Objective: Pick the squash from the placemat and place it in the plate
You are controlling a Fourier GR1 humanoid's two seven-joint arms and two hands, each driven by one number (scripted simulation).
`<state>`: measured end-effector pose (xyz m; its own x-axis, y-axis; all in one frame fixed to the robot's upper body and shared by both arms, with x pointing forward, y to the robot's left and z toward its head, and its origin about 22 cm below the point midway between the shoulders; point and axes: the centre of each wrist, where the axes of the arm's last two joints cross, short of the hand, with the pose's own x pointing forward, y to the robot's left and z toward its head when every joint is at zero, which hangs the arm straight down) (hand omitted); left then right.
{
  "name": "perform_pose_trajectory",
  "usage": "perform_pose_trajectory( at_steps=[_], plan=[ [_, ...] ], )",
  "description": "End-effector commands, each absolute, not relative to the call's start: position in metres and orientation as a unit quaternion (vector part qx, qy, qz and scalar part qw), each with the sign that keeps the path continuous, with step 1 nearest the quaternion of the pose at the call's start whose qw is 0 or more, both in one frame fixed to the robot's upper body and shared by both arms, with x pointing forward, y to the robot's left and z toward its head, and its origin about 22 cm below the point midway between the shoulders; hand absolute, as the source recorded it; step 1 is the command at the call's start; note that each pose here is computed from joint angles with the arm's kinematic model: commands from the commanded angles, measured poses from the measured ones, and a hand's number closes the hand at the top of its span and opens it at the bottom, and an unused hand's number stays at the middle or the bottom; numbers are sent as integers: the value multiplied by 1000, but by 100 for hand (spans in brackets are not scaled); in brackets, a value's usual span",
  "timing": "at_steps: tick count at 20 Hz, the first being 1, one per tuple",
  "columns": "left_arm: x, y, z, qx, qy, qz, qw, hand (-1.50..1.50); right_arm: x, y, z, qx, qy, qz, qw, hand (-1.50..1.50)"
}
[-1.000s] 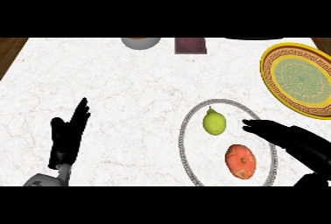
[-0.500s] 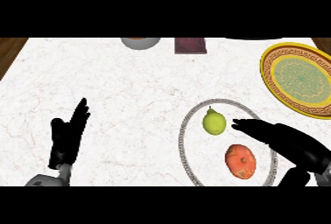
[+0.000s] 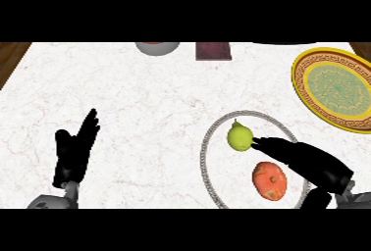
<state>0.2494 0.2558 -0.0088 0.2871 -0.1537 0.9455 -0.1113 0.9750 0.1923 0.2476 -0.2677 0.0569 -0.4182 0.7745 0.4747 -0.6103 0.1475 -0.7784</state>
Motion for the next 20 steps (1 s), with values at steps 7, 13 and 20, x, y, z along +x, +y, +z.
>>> perform_pose_trajectory(
  at_steps=[7,13,20],
  plan=[
    [243,253,-1,115,-595,-14,795,0,236,-253,35,-75,-528,652,539,-150],
    [255,258,-5,119,-593,-17,797,0,269,-238,33,-78,-531,679,501,150],
    [250,247,-16,120,-595,-9,795,0,247,-253,36,-111,-573,657,478,150]
  ],
)
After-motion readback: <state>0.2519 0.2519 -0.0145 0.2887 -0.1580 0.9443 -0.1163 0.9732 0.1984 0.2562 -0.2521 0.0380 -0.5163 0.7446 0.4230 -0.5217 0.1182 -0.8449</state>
